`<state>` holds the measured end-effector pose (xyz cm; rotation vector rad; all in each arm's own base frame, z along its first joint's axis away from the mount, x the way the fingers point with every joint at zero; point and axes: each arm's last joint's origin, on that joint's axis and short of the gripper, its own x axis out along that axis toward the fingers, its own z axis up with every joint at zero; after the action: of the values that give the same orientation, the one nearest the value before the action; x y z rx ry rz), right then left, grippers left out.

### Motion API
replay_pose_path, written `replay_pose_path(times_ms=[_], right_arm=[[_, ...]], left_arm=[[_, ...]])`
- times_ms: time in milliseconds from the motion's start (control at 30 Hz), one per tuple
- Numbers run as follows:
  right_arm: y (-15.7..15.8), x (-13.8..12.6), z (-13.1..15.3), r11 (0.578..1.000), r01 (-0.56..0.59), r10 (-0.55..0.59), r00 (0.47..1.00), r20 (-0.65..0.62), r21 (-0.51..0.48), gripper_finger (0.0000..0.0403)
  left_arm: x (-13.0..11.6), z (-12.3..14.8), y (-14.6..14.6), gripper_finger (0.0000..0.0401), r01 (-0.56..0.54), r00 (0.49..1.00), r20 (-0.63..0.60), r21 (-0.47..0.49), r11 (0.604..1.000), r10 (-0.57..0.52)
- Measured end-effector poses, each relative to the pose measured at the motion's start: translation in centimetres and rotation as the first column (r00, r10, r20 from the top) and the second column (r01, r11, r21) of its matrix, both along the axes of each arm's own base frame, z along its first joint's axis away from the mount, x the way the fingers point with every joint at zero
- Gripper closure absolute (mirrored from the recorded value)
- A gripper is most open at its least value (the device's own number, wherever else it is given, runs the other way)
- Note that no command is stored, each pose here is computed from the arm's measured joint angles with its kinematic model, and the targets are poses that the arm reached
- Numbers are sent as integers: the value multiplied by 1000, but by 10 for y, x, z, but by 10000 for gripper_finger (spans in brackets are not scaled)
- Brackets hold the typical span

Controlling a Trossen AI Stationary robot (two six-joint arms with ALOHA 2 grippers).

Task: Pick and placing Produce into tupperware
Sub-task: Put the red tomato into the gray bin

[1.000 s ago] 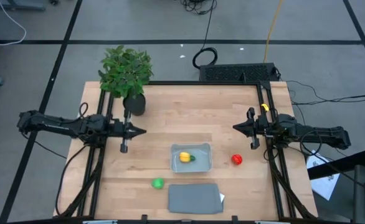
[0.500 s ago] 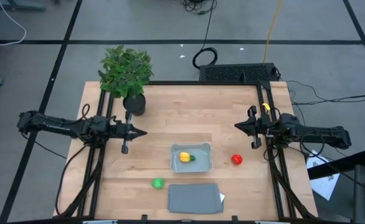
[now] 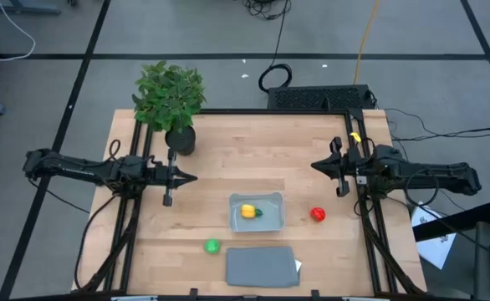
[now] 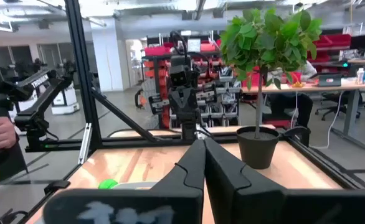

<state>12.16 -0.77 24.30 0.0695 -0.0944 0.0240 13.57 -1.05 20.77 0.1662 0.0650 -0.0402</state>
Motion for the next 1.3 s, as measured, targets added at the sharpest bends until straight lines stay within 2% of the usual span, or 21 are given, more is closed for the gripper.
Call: replay_pose_path(times_ms=[300, 467, 633, 800, 1000, 1300], right_arm=[[-1, 17, 19, 999, -26, 27, 995, -97, 19, 403], [-1, 22, 41, 999, -23, 29, 982, -187, 30, 403], [-2, 27, 62, 999, -17, 33, 947, -319, 52, 403], [-3, 36, 73, 995, 7, 42, 873, -485, 100, 403], [-3, 46, 80, 991, 38, 55, 758, -650, 128, 403], [-4, 54, 88, 987, 75, 73, 570, -819, 141, 403]], left_arm=[[0, 1, 0, 376, 0, 1000, 6, 1, 1000, 0], [0, 1, 0, 383, 0, 1000, 7, 0, 1000, 0], [0, 1, 0, 398, -1, 1000, 6, 0, 1000, 1], [0, 1, 0, 391, -1, 1000, 6, 0, 1000, 1], [0, 1, 0, 374, -1, 1000, 6, 0, 1000, 1], [0, 1, 0, 389, -1, 1000, 6, -2, 1000, 1]])
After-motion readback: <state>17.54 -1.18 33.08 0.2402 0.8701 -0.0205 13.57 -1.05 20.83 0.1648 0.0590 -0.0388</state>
